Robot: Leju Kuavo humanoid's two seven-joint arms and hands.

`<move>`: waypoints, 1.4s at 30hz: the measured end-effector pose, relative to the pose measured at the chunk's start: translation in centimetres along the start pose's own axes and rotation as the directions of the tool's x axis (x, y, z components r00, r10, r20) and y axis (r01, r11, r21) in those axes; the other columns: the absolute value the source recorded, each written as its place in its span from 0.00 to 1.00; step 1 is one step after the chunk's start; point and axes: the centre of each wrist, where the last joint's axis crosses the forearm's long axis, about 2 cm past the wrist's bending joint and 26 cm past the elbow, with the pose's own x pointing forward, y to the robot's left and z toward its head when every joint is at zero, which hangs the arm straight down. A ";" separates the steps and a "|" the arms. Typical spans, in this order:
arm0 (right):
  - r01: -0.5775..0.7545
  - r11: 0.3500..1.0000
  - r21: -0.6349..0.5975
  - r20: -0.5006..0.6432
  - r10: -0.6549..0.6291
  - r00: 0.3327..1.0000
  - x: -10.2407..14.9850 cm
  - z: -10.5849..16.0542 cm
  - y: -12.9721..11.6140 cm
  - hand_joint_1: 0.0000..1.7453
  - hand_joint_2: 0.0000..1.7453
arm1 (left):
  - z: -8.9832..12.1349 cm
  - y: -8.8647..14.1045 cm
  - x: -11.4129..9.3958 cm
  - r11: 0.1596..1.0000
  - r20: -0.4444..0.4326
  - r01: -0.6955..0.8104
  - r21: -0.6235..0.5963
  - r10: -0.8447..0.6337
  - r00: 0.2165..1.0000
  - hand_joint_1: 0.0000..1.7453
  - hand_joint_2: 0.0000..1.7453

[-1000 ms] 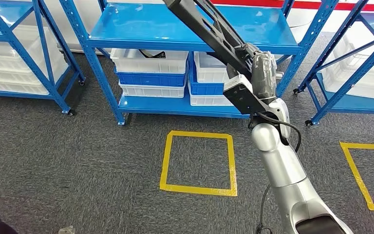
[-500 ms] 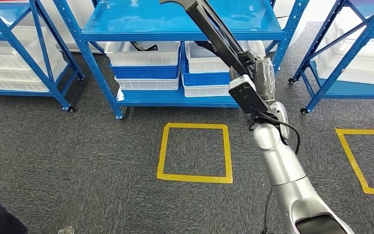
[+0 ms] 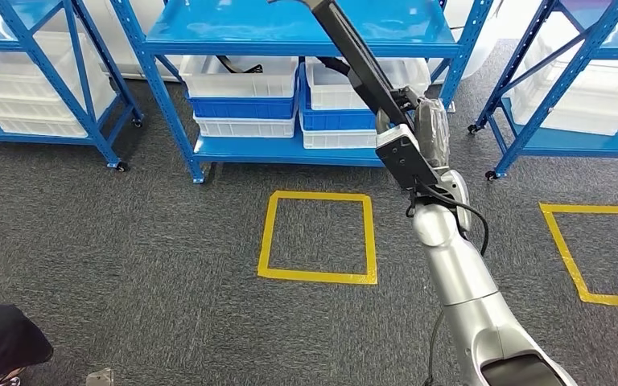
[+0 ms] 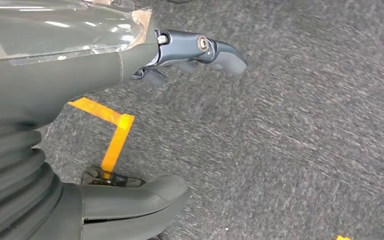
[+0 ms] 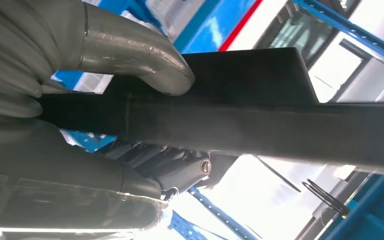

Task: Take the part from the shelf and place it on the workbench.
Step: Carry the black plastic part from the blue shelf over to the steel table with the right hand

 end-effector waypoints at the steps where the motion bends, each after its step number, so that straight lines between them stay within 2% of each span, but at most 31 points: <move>1: 0.006 1.000 -0.003 -0.005 -0.006 1.000 -0.1 0.0 -0.1 1.00 1.00 | 0.0 0.0 0.0 1.000 -0.001 0.000 -0.001 0.000 1.000 0.00 1.00; 21: 0.051 0.999 0.000 -0.033 -0.051 0.998 -0.7 1.2 0.2 1.00 1.00 | 0.2 0.3 -0.4 1.000 0.012 0.003 -0.002 -0.003 1.000 0.00 1.00; 27: 0.046 0.999 -0.014 -0.005 -0.046 0.999 -0.5 0.3 0.1 1.00 1.00 | -0.3 0.1 0.4 1.000 0.031 -0.005 -0.006 0.005 1.000 0.00 1.00; 42: 0.035 0.999 -0.011 -0.008 -0.035 0.999 -1.0 -0.1 0.3 1.00 1.00 | -0.2 -0.4 0.4 1.000 0.030 -0.013 -0.014 0.013 0.999 0.00 1.00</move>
